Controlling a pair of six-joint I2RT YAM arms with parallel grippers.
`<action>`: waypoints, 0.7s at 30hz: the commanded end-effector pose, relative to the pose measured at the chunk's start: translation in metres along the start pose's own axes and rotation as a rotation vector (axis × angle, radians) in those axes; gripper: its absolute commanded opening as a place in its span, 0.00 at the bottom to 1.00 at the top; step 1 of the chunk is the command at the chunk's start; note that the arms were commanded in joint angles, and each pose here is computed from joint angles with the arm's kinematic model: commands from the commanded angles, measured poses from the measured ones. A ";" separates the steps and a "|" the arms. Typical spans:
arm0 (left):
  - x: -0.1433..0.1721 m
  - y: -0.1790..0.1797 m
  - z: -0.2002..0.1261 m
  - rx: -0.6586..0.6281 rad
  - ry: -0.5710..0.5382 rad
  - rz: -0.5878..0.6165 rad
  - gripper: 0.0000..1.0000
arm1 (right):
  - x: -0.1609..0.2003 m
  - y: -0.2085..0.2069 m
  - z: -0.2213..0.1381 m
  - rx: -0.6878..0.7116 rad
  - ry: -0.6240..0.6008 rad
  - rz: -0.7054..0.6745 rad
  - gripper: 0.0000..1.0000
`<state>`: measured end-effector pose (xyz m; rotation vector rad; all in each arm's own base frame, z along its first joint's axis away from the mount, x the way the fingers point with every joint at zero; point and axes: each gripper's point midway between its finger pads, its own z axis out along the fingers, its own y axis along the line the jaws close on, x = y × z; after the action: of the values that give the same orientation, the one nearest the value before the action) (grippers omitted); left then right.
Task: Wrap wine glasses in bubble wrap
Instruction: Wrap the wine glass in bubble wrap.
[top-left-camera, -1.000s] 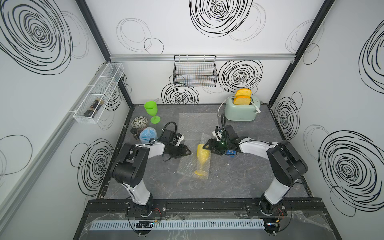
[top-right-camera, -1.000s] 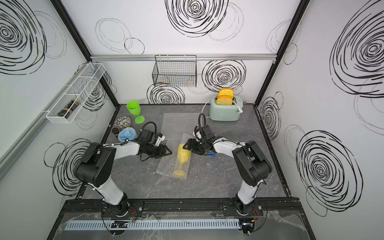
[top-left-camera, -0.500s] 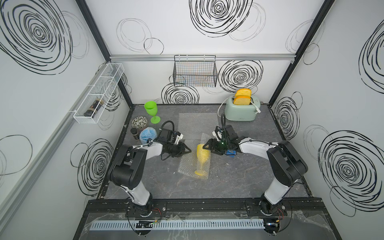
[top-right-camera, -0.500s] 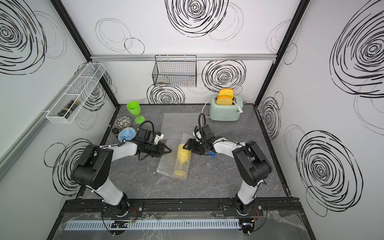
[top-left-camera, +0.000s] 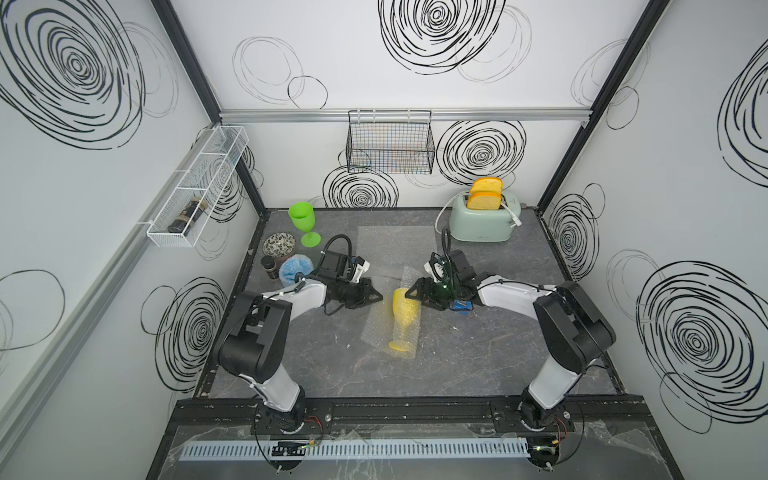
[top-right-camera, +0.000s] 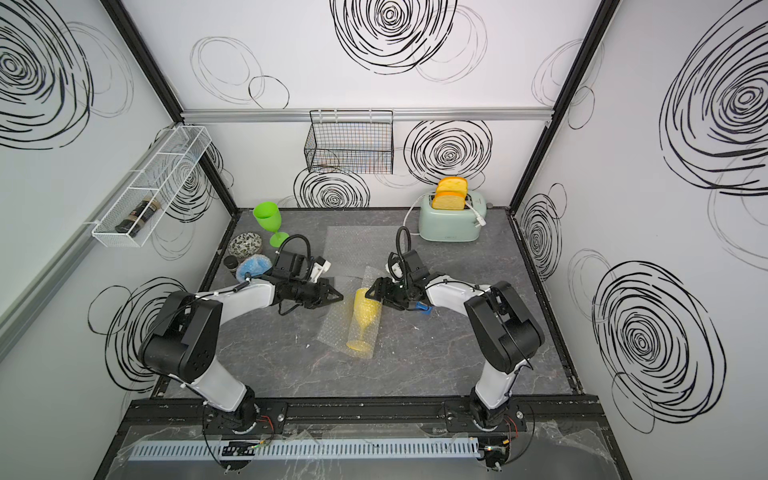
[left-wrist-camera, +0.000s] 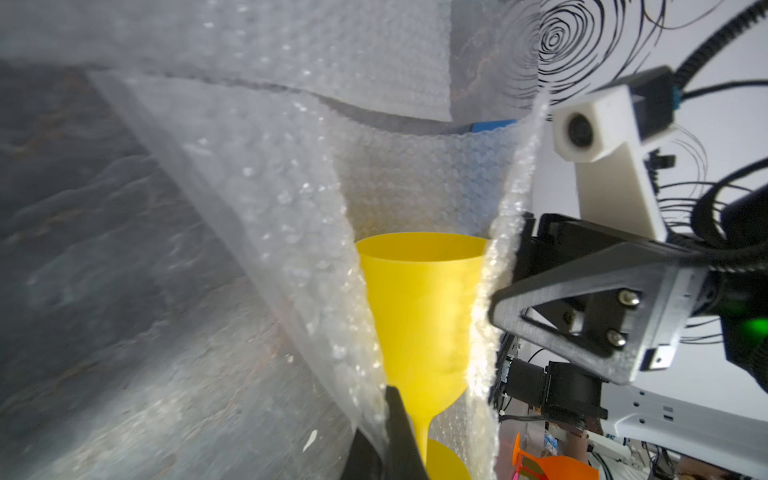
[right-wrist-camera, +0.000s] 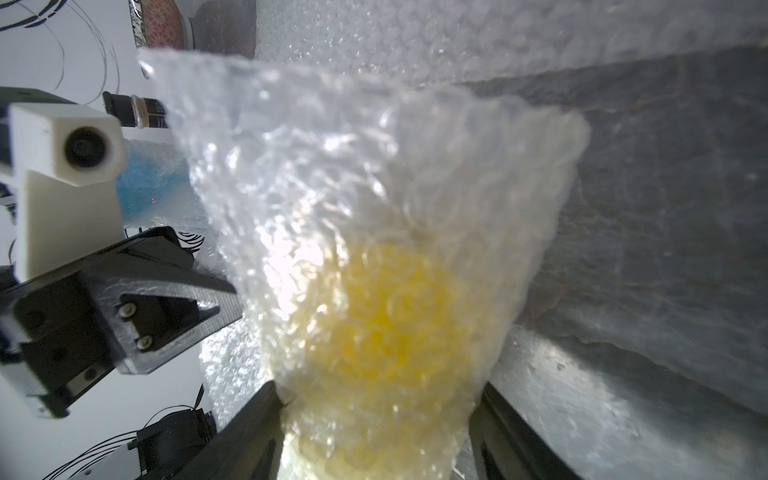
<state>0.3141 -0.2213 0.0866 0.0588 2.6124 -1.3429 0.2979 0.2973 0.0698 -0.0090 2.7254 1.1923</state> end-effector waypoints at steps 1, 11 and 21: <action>-0.007 -0.043 -0.001 0.086 -0.006 0.107 0.00 | 0.013 -0.010 0.005 0.052 0.025 0.018 0.71; 0.002 -0.069 0.009 0.110 0.036 0.199 0.01 | 0.018 -0.013 0.008 0.073 0.040 0.031 0.70; 0.008 -0.062 0.014 0.098 0.051 0.195 0.15 | 0.024 -0.003 0.016 0.052 0.058 0.011 0.70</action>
<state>0.2968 -0.2658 0.1111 0.3008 2.5700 -1.3991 0.2834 0.3052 0.0607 -0.0268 2.7745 1.1471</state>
